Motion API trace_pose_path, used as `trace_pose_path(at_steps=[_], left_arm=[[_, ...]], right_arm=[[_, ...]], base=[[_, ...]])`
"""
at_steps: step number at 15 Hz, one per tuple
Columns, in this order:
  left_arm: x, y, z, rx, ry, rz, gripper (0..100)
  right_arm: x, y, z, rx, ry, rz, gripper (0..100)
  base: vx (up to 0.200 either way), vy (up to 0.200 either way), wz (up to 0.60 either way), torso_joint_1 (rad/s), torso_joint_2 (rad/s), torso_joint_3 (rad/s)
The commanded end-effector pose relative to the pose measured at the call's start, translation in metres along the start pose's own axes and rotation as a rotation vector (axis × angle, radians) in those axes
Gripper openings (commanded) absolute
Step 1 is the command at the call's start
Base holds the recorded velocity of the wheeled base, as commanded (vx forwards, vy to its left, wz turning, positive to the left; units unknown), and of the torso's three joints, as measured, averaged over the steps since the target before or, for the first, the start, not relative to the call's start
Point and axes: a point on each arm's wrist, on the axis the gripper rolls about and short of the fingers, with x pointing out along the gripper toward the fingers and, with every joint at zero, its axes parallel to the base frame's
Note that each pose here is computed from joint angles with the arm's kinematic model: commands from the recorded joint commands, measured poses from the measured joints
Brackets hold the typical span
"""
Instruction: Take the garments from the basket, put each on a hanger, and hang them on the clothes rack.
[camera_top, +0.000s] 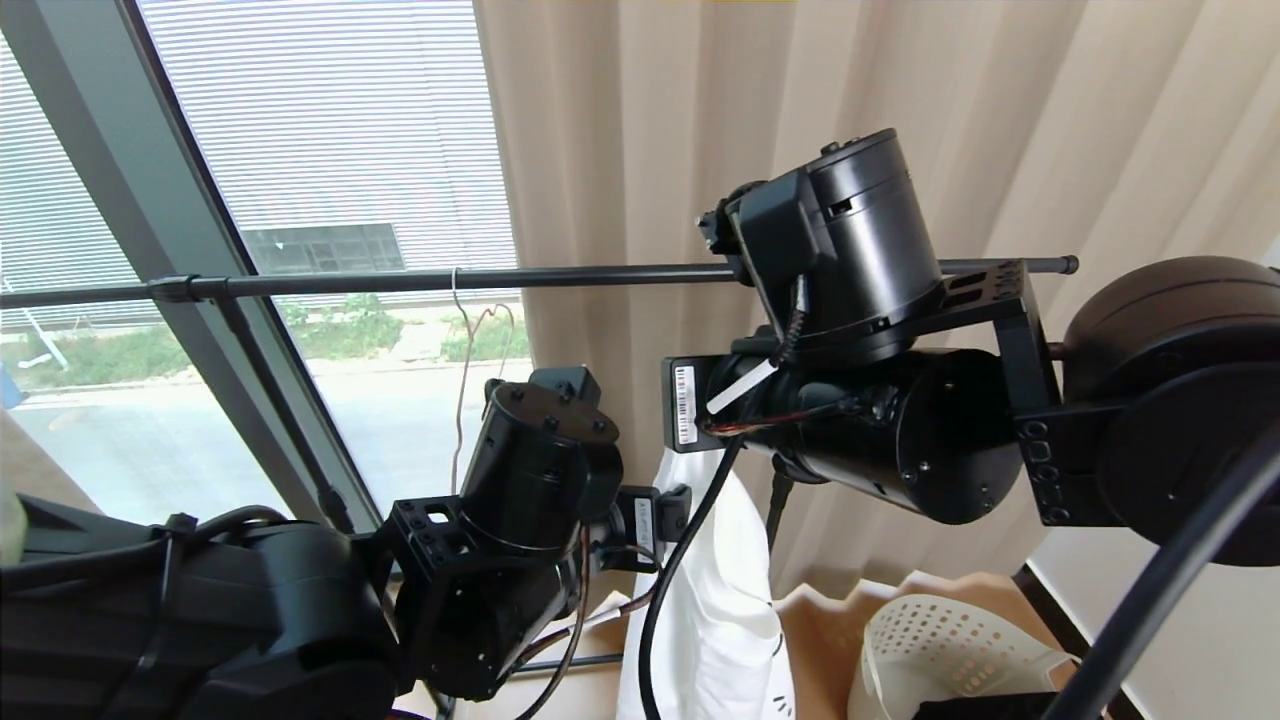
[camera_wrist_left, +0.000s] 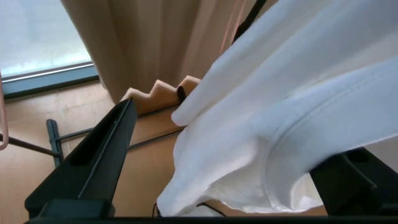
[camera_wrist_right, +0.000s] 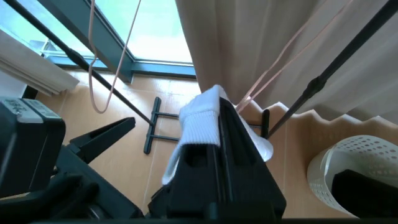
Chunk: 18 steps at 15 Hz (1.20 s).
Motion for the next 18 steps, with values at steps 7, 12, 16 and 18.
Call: trace_pose_path(at_steps=[7,12,16,18], left_arm=[[0.005,0.008,-0.021,0.044,0.057,0.060,100],[0.005,0.010,-0.033,0.068,0.094,0.068,100],[-0.001,-0.001,-0.043,0.101,0.112,0.031,0],[-0.005,-0.002,-0.039,0.095,0.100,0.022,0]], right_arm=[[-0.005,-0.020,0.017,0.065,-0.075,-0.049,0],[-0.017,-0.032,0.026,0.088,-0.104,-0.058,0],[-0.018,-0.050,0.029,0.106,-0.110,-0.103,0],[-0.015,-0.059,0.029,0.110,-0.111,-0.145,0]], base=[[0.000,0.000,0.00,0.000,0.00,0.000],[0.000,0.000,0.00,0.000,0.00,0.000],[0.000,0.000,0.00,0.000,0.00,0.000],[0.000,0.000,0.00,0.000,0.00,0.000]])
